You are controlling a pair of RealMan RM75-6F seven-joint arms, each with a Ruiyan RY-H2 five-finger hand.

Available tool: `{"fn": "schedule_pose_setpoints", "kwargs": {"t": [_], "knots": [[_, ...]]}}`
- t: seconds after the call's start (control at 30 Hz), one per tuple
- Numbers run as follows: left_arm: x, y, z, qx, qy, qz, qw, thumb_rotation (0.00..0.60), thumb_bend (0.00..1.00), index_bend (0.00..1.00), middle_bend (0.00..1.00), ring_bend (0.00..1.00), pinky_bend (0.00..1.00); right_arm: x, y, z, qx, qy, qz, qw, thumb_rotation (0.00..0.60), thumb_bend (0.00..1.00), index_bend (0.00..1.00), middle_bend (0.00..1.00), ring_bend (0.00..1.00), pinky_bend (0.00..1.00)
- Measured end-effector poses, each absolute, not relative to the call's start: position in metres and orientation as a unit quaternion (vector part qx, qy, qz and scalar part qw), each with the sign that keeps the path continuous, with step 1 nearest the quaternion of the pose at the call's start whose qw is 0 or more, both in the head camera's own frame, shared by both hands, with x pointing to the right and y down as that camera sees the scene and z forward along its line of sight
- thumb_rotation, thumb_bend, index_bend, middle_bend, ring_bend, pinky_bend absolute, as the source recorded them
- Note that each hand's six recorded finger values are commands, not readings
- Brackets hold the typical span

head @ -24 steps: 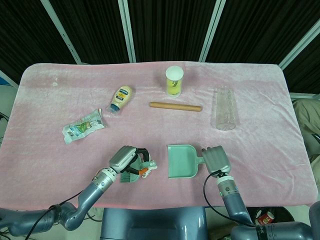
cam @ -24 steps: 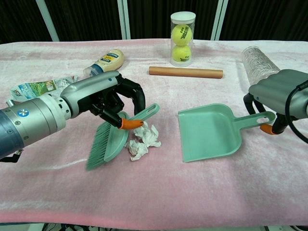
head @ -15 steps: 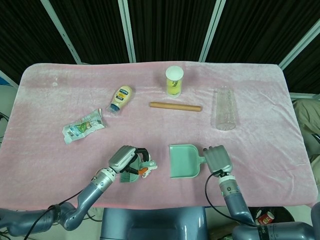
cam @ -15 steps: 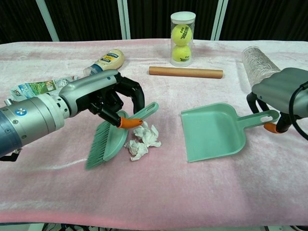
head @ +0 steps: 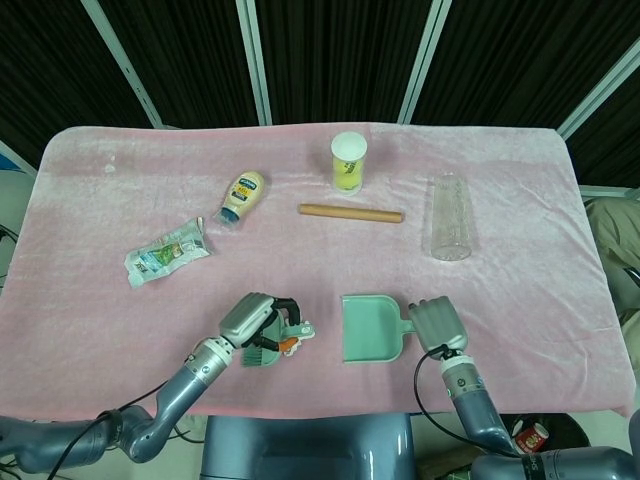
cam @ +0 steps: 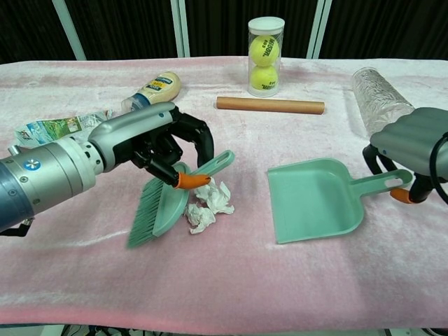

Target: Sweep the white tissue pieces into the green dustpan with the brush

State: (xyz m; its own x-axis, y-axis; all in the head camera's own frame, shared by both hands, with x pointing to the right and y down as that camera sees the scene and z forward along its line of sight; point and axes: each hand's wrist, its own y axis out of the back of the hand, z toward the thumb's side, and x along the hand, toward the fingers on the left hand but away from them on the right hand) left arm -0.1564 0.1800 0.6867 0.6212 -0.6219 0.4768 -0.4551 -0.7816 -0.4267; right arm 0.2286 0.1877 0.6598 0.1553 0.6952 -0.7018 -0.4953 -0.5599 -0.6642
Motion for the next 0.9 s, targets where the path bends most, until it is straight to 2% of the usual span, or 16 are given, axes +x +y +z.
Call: {"fn": "schedule_pose_setpoints", "kwargs": {"t": [0.4,0.9], "knots": [[-0.147,0.179,0.688,-0.892,0.308,-0.305,0.124,0.6,0.39,0.58,0.61,0.91,1.0,0.224,0.192,0.664,-0.607,-0.083,0.644,0.459,0.6,0.47,0.66,0.61,0.68,0.82],[-0.103,0.183,0.693,-0.901,0.308,-0.283,0.111,0.6,0.39,0.58,0.61,0.91,1.0,0.22,0.192,0.666,-0.609,-0.084,0.643,0.457,0.6,0.47,0.66,0.61,0.68,0.82]]}}
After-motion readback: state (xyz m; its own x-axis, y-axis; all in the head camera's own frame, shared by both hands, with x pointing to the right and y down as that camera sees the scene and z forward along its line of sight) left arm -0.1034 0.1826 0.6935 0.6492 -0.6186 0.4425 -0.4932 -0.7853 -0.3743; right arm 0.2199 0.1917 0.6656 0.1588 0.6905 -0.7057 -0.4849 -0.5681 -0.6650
